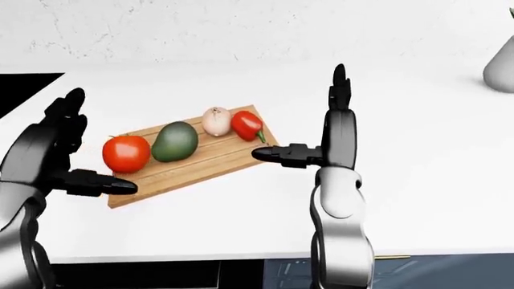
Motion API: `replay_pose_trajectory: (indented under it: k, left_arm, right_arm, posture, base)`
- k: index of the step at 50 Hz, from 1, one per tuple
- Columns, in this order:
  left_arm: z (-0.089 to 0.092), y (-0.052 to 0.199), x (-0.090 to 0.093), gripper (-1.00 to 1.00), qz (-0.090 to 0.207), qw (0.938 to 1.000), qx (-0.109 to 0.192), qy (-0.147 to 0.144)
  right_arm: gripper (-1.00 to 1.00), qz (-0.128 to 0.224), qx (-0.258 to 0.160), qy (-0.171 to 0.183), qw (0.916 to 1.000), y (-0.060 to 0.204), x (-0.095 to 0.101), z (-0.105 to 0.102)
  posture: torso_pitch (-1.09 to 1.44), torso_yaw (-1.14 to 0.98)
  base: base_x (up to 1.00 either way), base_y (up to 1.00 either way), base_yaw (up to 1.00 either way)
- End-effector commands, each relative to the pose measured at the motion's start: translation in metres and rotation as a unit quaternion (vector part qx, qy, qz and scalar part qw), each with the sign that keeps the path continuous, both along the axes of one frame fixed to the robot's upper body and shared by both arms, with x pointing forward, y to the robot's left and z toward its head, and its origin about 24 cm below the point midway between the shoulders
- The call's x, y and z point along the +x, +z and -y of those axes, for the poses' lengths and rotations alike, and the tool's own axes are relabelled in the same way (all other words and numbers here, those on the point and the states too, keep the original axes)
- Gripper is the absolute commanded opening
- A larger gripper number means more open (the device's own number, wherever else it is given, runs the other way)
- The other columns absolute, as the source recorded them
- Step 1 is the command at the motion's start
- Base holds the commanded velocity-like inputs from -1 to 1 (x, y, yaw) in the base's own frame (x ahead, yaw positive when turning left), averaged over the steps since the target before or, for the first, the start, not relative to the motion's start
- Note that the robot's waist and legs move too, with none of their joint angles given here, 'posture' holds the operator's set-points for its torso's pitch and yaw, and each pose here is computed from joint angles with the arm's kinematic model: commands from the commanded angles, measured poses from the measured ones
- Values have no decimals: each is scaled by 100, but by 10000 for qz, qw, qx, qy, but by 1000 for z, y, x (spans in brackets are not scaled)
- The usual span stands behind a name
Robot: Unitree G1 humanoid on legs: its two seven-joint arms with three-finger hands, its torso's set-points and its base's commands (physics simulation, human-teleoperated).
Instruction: Place the avocado, onion, tomato and bell pepper on the cutting board.
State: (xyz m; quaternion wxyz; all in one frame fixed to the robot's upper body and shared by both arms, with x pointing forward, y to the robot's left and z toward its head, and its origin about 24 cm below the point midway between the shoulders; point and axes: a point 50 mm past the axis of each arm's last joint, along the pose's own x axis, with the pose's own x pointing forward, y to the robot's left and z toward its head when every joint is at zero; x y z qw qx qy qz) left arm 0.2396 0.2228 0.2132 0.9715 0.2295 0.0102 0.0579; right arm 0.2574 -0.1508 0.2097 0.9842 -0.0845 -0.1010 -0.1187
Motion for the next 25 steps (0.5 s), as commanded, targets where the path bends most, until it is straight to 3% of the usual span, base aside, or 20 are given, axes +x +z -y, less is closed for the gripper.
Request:
replay_pose_trajectory:
  k: [1,14,25]
  left_arm:
    - [-2,14,-7,100,350,9993,128,66]
    - [-18,39,-36,100,623,9974,75,360]
    - [-32,53,-62,100,757,9949,197,635]
  right_arm:
    - [100,403,-33,29,9992,13,-5,-1]
    - [100,468,-77,58,9989,24,-2,-3]
    - [100,572,-199,-17,9982,34,-5,2]
  posture:
    - [0,0]
    - [0,0]
    - [0,0]
  base:
    - [0,0,0]
    - [0,0,0]
    - [0,0,0]
